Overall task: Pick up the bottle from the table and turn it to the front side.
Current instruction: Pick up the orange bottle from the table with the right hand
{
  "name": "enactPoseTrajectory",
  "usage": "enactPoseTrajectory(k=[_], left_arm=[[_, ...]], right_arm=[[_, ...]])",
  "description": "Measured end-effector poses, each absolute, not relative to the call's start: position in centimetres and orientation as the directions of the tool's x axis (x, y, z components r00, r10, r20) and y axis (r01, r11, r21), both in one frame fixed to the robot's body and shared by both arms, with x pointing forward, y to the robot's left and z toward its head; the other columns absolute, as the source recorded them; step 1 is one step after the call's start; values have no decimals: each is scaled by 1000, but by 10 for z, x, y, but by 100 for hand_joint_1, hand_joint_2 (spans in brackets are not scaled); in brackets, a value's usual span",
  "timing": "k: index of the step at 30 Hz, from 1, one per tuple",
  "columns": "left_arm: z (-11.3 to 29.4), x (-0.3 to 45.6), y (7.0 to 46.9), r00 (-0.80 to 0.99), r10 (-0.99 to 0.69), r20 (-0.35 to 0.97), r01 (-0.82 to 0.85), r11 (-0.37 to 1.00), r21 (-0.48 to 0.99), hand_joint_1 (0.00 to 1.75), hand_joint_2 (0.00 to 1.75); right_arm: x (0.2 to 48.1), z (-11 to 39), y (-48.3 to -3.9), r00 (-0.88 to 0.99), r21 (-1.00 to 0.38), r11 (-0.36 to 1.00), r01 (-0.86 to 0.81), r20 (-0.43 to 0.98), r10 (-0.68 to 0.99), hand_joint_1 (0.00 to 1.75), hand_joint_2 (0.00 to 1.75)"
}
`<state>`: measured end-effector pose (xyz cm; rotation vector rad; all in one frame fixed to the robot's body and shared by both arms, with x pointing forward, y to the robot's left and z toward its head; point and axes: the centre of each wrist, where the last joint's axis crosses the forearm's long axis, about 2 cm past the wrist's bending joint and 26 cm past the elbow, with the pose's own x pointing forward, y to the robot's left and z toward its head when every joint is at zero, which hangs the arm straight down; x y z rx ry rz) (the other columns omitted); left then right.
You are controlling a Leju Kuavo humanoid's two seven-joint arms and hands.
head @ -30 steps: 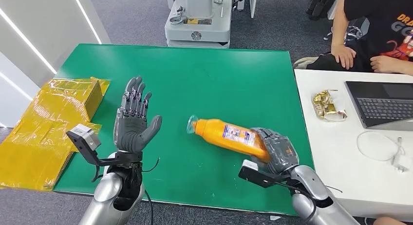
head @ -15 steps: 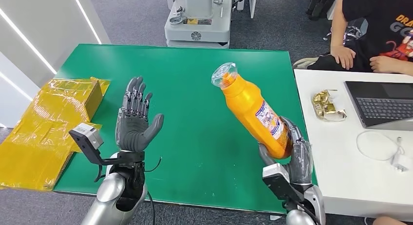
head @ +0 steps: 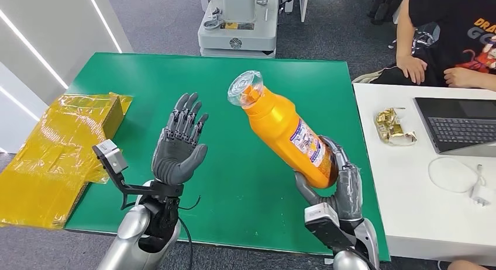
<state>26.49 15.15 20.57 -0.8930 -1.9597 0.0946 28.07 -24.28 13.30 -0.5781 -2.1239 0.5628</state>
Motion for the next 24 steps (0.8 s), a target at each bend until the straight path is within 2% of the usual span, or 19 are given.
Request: enactPoseTrajectory(k=[10,24], left_arm=[[229,272,135,-210,670,713,707,607,-362,0,175],[231,279,131,-196,673,713,724,590,-358,0,175]], right_arm=[[306,144,-227,-555,-676,737,7,611,565,175,175],[325,147,-220,-566,-741,662,-114,596,569,175,175]])
